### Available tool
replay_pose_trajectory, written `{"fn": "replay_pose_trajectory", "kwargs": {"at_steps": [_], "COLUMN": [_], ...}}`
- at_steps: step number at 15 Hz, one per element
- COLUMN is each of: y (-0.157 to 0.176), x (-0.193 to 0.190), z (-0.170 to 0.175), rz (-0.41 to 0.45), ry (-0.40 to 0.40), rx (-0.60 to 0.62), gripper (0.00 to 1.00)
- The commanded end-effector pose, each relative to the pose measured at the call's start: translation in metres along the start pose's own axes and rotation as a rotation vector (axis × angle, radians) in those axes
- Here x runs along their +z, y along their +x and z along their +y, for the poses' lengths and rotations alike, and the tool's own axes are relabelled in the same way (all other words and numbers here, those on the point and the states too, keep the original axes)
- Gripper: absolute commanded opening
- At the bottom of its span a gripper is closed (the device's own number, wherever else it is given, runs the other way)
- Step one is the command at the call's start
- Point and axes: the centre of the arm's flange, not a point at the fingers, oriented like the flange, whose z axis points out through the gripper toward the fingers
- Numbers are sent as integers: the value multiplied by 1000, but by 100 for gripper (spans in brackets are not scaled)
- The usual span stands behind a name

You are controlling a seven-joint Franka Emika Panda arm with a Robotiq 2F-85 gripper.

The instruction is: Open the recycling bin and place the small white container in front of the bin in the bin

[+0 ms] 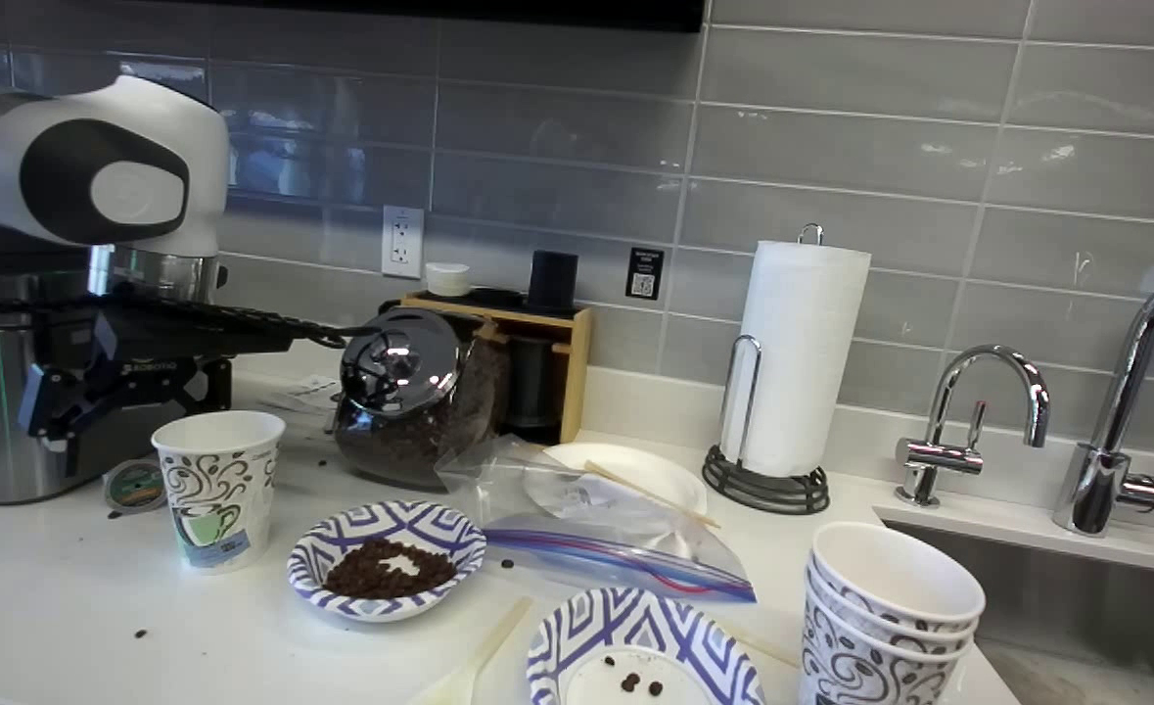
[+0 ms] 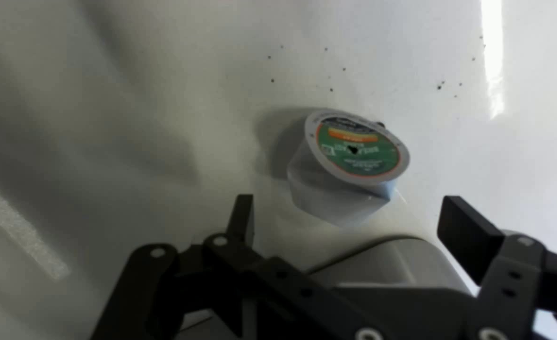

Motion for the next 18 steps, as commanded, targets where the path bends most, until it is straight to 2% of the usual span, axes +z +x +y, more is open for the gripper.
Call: {"fn": "replay_pose_trajectory", "kwargs": {"at_steps": [1, 4, 5, 6, 7, 10, 14, 15, 18], "y": [4, 6, 6, 6, 6, 5, 5, 5, 4], "x": [6, 9, 11, 12, 13, 17, 18, 17, 15], "z": [6, 7, 7, 7, 6, 6, 5, 5, 5], "rz": [-32, -48, -53, -56, -60, -71, -78, -78, -77], "ry": [-3, -1, 2, 4, 6, 10, 11, 11, 13], "rx": [-9, -23, -27, -31, -32, -38, -39, -38, -31], "gripper": [100, 97, 92, 77, 72, 46, 18, 14, 13]}}
